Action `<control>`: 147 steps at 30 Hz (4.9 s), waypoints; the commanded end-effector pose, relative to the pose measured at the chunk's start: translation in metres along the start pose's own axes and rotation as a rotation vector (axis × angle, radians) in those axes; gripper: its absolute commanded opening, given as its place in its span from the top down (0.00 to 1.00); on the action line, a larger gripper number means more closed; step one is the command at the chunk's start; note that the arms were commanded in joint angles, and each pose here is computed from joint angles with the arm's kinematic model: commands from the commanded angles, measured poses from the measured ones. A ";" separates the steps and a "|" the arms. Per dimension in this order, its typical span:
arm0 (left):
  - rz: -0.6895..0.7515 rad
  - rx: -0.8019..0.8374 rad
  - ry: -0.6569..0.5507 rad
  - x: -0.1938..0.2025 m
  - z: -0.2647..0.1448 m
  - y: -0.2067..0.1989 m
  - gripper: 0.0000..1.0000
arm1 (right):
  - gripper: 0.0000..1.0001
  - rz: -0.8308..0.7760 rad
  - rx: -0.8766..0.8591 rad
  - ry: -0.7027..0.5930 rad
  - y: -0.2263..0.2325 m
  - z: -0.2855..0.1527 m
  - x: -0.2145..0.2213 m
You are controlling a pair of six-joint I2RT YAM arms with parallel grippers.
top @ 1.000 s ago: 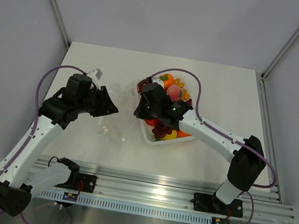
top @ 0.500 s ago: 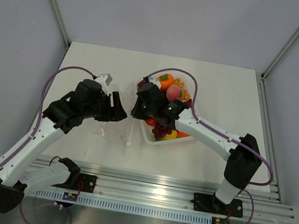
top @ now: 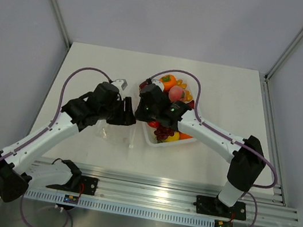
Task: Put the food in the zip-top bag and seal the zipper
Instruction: Open the zipper of the food storage bag, then pick up the fake fruit from the bin.
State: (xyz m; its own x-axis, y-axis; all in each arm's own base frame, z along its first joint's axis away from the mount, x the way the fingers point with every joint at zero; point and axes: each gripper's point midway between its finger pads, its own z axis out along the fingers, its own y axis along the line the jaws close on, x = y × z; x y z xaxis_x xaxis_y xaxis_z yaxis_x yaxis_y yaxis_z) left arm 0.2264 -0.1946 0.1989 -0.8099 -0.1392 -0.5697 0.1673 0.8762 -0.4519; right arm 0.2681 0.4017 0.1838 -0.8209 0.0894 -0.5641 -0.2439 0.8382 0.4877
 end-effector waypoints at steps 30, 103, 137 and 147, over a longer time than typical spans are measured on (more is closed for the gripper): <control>-0.090 -0.121 -0.330 -0.069 -0.089 0.026 1.00 | 1.00 -0.035 0.069 -0.039 -0.020 -0.014 0.002; -0.099 -0.062 -0.079 -0.027 0.011 0.038 1.00 | 0.04 -0.016 0.322 -0.291 -0.172 -0.059 -0.148; -0.092 -0.046 -0.060 -0.020 0.010 0.038 1.00 | 0.17 0.029 0.198 -0.193 -0.180 0.010 -0.153; -0.093 -0.047 -0.055 -0.018 0.012 0.039 1.00 | 0.27 0.039 0.178 -0.205 -0.175 -0.005 -0.148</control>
State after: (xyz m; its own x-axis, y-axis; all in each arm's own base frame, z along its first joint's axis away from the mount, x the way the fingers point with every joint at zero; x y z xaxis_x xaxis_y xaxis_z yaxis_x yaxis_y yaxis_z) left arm 0.2469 -0.1579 0.1684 -0.8162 -0.2428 -0.5243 0.0188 0.8958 -0.4440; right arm 0.4312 0.2370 0.1502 -0.7484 0.1780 -0.6389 -0.0708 0.9363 0.3439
